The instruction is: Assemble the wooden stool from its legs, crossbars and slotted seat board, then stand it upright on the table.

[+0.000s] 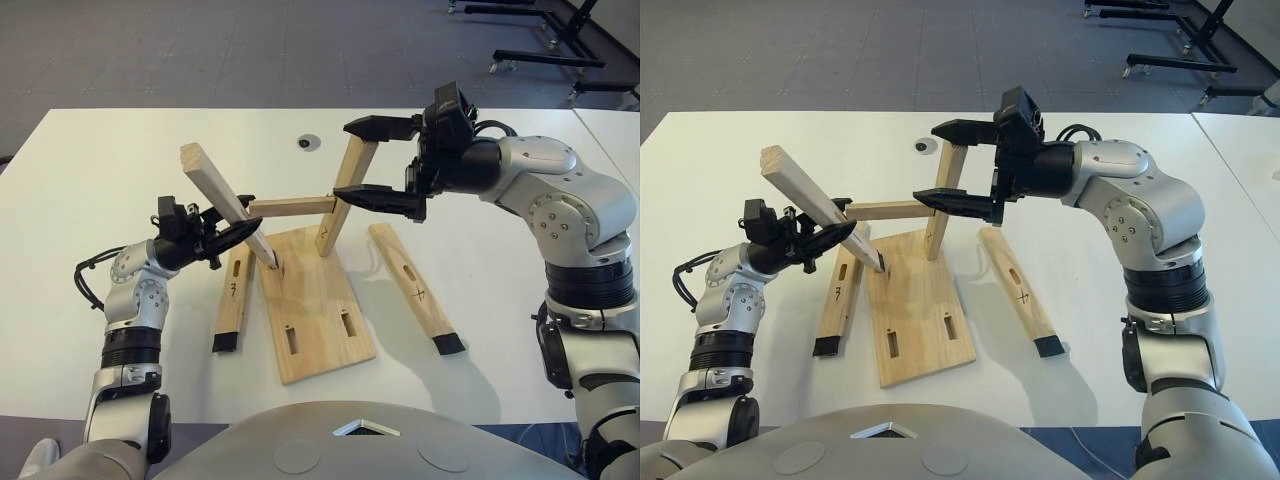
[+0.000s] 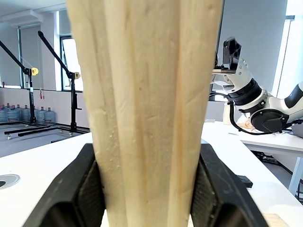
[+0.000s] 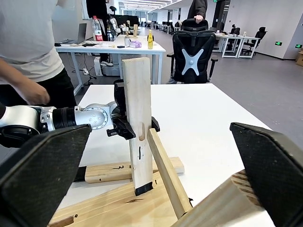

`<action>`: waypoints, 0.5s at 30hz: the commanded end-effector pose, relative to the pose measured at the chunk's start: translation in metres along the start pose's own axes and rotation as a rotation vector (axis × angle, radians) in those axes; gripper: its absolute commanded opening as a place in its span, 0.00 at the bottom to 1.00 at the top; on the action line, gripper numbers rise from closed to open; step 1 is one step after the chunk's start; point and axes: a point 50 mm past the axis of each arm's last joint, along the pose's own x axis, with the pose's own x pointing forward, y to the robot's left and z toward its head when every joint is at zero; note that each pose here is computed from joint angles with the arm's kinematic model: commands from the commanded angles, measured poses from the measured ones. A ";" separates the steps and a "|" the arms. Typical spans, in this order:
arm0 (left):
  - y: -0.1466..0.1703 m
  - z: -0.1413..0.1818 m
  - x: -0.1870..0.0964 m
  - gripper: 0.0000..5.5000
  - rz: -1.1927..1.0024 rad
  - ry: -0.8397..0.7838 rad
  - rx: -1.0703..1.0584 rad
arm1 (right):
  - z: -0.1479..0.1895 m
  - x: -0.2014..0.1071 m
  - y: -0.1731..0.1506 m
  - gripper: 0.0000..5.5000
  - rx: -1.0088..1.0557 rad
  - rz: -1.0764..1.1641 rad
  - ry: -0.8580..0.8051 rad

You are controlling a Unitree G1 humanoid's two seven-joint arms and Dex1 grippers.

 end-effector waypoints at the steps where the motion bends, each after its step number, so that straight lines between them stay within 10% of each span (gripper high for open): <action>1: 0.007 -0.002 0.003 0.37 0.015 0.066 -0.004 | -0.024 0.010 0.006 0.98 0.099 0.067 0.095; 15: 0.010 -0.006 0.001 0.37 -0.028 0.112 -0.026 | 0.046 -0.013 -0.004 0.98 0.043 0.054 -0.273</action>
